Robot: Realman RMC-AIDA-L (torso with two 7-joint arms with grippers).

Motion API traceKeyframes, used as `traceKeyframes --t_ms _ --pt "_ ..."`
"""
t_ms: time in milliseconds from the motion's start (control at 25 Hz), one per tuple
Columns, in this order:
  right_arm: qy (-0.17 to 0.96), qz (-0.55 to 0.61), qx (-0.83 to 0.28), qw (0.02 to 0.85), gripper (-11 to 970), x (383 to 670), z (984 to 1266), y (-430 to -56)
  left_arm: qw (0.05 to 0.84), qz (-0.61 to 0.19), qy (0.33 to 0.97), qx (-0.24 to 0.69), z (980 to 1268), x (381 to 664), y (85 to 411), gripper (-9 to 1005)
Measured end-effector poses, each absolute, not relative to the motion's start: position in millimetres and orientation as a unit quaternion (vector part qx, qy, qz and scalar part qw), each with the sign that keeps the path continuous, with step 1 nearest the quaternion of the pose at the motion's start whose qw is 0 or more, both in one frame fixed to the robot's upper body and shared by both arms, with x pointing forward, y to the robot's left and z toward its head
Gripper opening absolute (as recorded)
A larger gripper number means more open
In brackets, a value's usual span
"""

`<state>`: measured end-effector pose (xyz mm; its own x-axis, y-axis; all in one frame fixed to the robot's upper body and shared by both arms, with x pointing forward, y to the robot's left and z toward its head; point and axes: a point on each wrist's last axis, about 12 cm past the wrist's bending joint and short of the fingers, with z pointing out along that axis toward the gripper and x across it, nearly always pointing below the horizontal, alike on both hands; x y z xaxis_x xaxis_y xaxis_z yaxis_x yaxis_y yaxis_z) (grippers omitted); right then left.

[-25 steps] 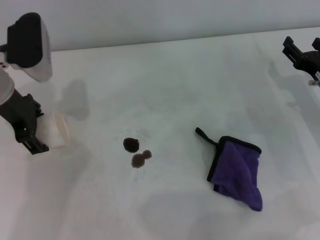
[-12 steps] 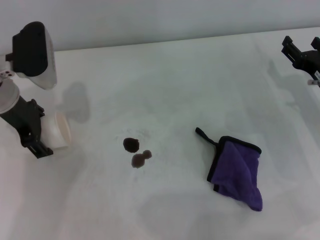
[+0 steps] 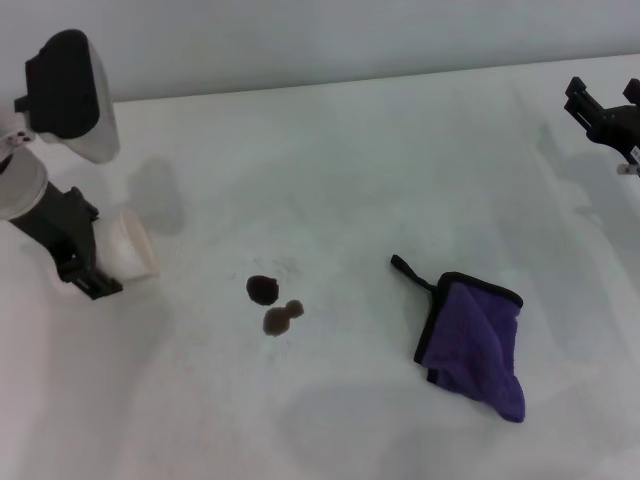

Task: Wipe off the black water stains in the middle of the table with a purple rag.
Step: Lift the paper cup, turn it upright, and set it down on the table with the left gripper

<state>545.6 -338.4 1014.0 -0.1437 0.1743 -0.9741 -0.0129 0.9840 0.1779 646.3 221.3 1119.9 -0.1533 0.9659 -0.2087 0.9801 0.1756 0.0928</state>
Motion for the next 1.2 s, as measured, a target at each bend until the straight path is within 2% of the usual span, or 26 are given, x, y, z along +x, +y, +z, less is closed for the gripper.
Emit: traceKeyframes --t_ms 360,640,960,1000,1200 --pt "0.751 0.072 0.051 0.654 873 546 1015 -339 0.204 -0.034 0.792 0.574 1129 664 214 698" --pt "0.749 0.072 0.051 0.656 873 546 1015 -339 0.298 -0.107 0.795 0.517 1117 662 204 661" --pt "0.748 0.071 0.050 0.658 872 545 1016 -340 0.446 -0.187 0.761 0.432 1085 638 217 614" --pt "0.748 0.070 0.050 0.658 872 546 1016 -340 0.497 -0.200 0.752 0.385 1069 622 227 603" --pt "0.748 0.071 0.049 0.658 872 546 1017 -340 0.574 -0.190 0.733 0.312 1042 590 239 604"
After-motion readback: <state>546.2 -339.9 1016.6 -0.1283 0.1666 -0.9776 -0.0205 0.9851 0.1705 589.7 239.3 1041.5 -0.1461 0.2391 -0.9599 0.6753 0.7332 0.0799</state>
